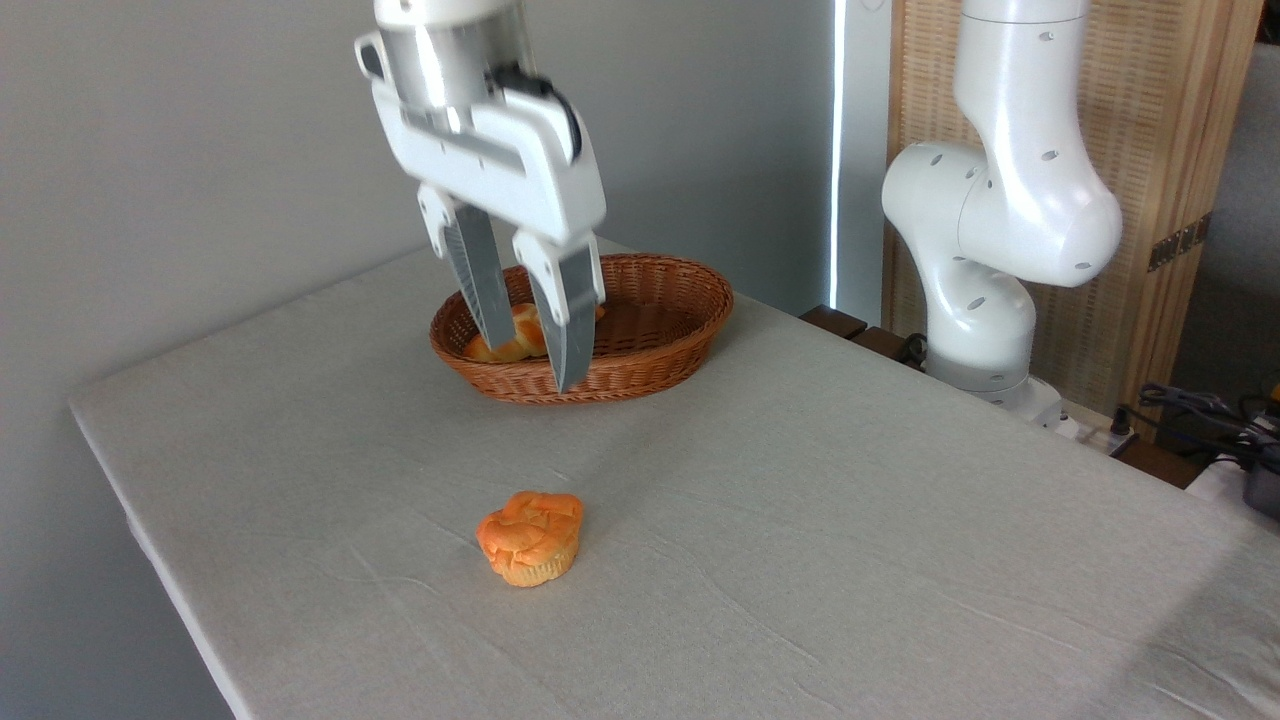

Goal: Put bread into the basket
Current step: 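Move the open gripper from above the basket down over the bread roll, then lower the gripper around the orange bread roll and close on it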

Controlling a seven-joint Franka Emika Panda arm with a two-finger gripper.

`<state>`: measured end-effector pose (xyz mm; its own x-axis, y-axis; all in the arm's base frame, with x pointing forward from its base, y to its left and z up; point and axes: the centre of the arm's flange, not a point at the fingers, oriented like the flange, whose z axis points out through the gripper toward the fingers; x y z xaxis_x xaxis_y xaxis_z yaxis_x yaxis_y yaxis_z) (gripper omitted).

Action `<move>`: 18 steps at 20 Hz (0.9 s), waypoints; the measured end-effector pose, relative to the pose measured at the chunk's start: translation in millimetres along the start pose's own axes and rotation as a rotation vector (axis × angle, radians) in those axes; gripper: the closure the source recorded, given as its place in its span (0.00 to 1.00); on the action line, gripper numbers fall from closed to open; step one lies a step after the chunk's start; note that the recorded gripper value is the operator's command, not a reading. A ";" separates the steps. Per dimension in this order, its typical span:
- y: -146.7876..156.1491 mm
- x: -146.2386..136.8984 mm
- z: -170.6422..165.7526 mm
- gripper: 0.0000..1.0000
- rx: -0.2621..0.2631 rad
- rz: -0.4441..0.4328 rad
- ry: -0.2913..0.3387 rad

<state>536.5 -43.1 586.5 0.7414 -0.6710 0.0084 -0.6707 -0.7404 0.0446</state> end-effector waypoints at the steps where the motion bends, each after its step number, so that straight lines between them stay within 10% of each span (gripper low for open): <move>1: -3.5 0.0 23.6 0.00 0.011 -0.005 0.013; 9: 4.5 -0.3 128.2 0.00 0.078 0.008 0.092; 18: 16.5 4.8 164.8 0.00 0.072 0.033 0.084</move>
<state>525.1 -64.9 422.6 0.7165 -0.6914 0.0921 -0.6922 -0.7212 -0.0290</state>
